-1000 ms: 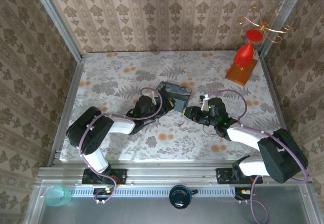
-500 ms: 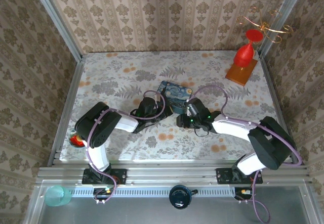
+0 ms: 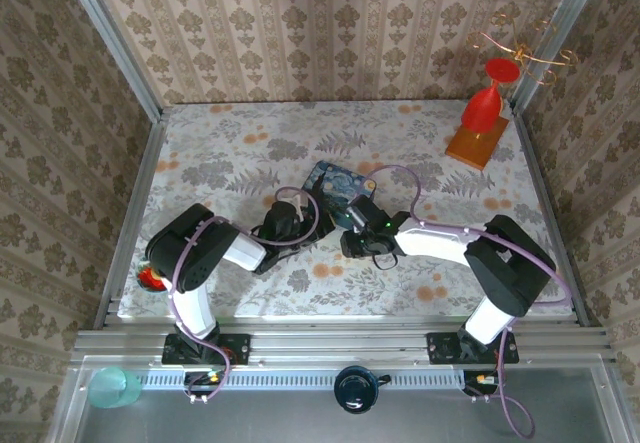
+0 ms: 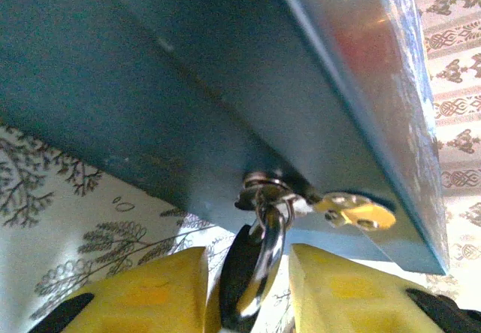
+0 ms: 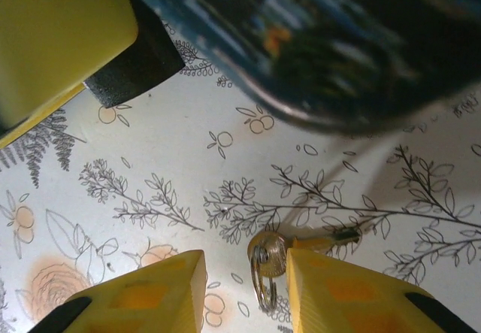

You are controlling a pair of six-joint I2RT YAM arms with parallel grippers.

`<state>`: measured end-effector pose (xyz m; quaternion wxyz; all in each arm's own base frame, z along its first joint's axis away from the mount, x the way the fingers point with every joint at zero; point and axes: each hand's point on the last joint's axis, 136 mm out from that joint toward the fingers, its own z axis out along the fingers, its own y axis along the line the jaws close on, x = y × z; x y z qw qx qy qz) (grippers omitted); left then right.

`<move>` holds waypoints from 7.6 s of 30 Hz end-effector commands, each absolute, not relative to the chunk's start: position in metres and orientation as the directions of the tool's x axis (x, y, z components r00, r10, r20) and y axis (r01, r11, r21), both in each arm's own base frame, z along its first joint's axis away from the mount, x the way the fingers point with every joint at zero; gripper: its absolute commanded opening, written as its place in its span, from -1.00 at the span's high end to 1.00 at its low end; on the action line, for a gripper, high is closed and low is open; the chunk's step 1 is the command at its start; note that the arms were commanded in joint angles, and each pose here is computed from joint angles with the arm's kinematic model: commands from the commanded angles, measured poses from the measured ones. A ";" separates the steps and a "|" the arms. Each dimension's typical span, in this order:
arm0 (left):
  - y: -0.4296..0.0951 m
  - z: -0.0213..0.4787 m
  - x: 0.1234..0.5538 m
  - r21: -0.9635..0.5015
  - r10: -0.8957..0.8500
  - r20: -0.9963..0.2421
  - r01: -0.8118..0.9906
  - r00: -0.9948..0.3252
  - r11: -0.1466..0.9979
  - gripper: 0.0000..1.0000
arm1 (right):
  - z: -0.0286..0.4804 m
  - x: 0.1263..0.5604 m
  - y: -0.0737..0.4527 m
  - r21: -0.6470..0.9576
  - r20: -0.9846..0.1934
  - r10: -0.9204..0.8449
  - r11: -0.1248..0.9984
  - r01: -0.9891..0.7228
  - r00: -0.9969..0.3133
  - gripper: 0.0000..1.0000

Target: Unlock the padlock with the key

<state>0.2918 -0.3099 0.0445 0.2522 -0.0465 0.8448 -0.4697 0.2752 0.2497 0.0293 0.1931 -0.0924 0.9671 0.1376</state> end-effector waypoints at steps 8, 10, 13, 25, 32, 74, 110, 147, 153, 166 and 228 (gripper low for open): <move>-0.279 0.046 0.274 -0.736 -0.279 -0.462 0.188 -0.842 0.650 0.19 | 0.015 0.275 0.245 0.089 -0.345 -0.206 0.964 -0.251 -0.916 0.47; -0.273 0.048 0.271 -0.712 -0.266 -0.492 0.207 -0.829 0.671 0.18 | 0.013 0.276 0.245 0.079 -0.337 -0.210 0.965 -0.250 -0.918 0.55; -0.265 0.061 0.269 -0.697 -0.286 -0.564 0.260 -0.775 0.669 0.17 | 0.014 0.277 0.245 0.074 -0.339 -0.205 0.967 -0.243 -0.918 0.65; -0.253 0.101 0.256 -0.593 -0.230 -0.767 0.523 -0.599 0.612 0.09 | 0.098 0.281 0.265 0.417 -0.449 0.010 0.887 -0.200 -0.894 1.00; -0.276 0.141 0.233 -0.404 -0.144 -0.910 0.759 -0.388 0.510 0.14 | 0.167 0.277 0.287 0.711 -0.380 0.243 0.694 -0.114 -0.892 1.00; -0.327 0.210 0.203 0.078 -0.058 -0.991 0.877 0.119 0.474 0.51 | 0.234 0.249 0.275 0.969 -0.179 0.685 0.245 -0.008 -0.706 1.00; -0.284 0.193 0.225 0.271 0.137 -0.962 0.765 0.236 0.585 1.00 | 0.230 0.245 0.261 0.898 -0.307 0.606 0.439 -0.013 -0.734 0.23; -0.316 0.198 0.202 0.702 0.438 -0.687 0.685 0.579 0.196 1.00 | 0.220 0.234 0.290 0.853 -0.292 0.403 0.520 -0.046 -0.867 0.47; -0.314 0.199 0.202 0.706 0.437 -0.687 0.677 0.581 0.209 1.00 | 0.206 0.235 0.287 0.838 -0.266 0.415 0.546 0.004 -0.870 0.45; -0.313 0.196 0.201 0.701 0.434 -0.692 0.682 0.577 0.210 1.00 | 0.208 0.240 0.288 0.841 -0.267 0.432 0.540 0.010 -0.861 0.52; -0.303 0.315 0.212 -0.665 -0.392 -0.703 0.743 -0.593 0.070 0.75 | 0.290 0.231 0.282 0.610 -0.749 0.541 0.336 -0.718 -0.384 1.00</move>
